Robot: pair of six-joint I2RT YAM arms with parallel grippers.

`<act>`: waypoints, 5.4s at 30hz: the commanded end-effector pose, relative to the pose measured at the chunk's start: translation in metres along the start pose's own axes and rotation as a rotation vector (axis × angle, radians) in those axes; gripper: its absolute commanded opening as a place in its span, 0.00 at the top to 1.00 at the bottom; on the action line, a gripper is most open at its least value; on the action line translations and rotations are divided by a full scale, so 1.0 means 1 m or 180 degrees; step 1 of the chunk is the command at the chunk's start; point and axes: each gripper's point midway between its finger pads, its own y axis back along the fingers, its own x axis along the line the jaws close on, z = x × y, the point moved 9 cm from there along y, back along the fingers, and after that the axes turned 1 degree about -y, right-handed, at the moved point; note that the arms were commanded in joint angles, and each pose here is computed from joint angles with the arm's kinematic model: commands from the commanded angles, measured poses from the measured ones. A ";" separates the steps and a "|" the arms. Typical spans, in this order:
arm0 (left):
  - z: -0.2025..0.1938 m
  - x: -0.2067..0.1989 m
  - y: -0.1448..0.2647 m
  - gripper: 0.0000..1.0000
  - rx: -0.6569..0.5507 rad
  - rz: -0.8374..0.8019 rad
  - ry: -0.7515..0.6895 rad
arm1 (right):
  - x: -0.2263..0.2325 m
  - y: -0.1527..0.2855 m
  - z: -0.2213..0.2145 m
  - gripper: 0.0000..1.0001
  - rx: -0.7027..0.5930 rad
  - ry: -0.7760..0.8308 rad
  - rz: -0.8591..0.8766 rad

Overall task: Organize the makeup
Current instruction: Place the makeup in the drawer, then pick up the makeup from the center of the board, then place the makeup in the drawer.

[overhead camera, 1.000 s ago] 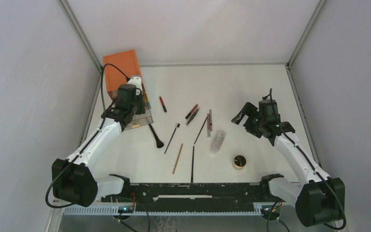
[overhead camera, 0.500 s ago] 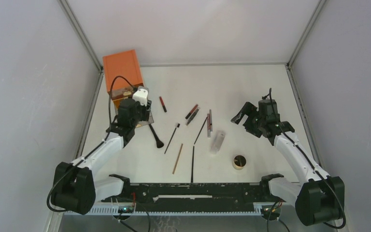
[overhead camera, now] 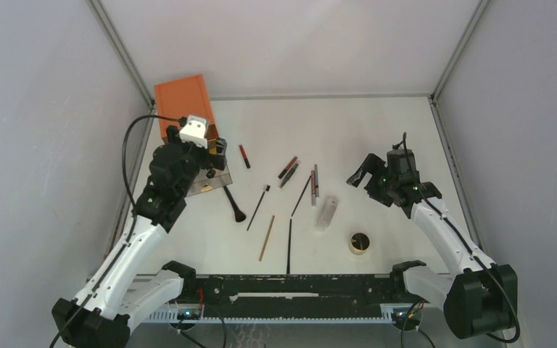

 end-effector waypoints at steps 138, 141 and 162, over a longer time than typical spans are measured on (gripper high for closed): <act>-0.029 0.035 0.019 1.00 0.2336 0.0066 0.2536 | 0.054 0.045 0.032 0.07 -0.0334 -0.0060 0.0787; -0.029 0.042 0.009 1.00 0.2302 0.0101 0.2580 | 0.051 0.045 0.030 0.07 -0.0320 -0.0069 0.0759; -0.040 0.054 -0.023 1.00 0.2622 -0.0349 0.3239 | 0.045 0.045 0.023 0.07 -0.0313 -0.0126 0.0725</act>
